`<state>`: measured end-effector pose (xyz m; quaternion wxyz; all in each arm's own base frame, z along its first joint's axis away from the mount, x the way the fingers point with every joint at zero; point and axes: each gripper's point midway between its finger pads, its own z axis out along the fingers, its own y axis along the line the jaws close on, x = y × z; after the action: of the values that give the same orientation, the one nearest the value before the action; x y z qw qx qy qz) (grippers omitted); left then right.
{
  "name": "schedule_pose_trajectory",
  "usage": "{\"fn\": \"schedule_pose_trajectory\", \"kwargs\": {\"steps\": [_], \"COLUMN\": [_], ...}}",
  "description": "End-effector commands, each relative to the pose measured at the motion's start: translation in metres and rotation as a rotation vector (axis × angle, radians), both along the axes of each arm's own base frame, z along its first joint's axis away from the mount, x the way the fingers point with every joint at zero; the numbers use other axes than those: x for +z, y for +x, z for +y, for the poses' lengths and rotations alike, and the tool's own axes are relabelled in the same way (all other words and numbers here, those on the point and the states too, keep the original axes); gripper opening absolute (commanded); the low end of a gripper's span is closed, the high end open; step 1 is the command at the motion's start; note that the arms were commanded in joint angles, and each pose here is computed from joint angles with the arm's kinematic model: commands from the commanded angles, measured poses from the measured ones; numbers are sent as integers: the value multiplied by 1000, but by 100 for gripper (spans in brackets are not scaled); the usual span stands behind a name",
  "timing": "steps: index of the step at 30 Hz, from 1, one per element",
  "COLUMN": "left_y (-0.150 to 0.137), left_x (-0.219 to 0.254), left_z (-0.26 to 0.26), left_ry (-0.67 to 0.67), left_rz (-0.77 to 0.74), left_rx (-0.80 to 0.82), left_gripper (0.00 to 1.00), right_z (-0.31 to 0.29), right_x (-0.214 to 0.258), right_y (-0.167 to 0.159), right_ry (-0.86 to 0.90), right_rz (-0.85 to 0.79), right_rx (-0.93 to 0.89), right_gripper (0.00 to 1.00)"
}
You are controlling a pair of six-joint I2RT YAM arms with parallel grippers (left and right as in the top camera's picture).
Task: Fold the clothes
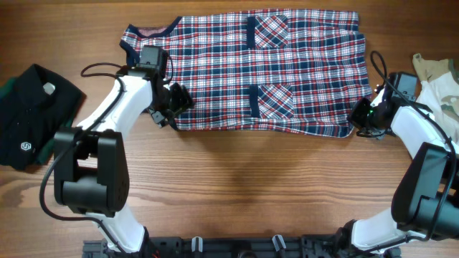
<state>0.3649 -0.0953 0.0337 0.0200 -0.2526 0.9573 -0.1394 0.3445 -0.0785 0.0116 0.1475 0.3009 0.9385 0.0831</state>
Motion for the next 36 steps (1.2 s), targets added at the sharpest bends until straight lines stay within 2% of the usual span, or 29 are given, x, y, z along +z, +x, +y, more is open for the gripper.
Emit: {"fn": "schedule_pose_trajectory", "kwargs": {"steps": [1, 4, 10, 14, 19, 22, 25, 28, 29, 31, 36], "left_y": [-4, -6, -15, -21, -13, -13, -10, -7, -5, -1, 15], "left_x": [-6, -8, -16, -36, -37, -37, -36, -36, -35, -34, -4], "left_z": [8, 20, 22, 8, 7, 7, 6, 5, 5, 4, 21], "left_ry": [111, 184, 193, 102, 92, 92, 86, 83, 81, 78, 64], "left_rz": [5, 8, 33, 19, -18, -19, -29, -44, -52, -68, -149], "left_rx": [10, 14, 12, 10, 31, 31, 30, 31, 31, 29, 80], "left_gripper": [78, 80, 84, 82, 78, 69, 47, 34, 27, 4, 4], "right_z": [12, 12, 12, 12, 12, 12, 12, 11, 11, 12, 11], "right_x": [1, 1, 0, 1, 1, 1, 1, 1, 1, 1, 3], "right_y": [6, 7, 6, 7, 7, 7, 8, 8, 8, 7, 11], "right_ry": [63, 63, 63, 62, 63, 63, 62, 61, 61, 60, 49], "right_rz": [-33, -36, -32, -36, -35, -35, -38, -42, -42, -36, -51], "right_rx": [23, 24, 26, 26, 24, 24, 24, 25, 25, 33, 52], "right_gripper": [4, 4, 4, 4, 4, 4, 4, 4, 5, 4, 4]}}
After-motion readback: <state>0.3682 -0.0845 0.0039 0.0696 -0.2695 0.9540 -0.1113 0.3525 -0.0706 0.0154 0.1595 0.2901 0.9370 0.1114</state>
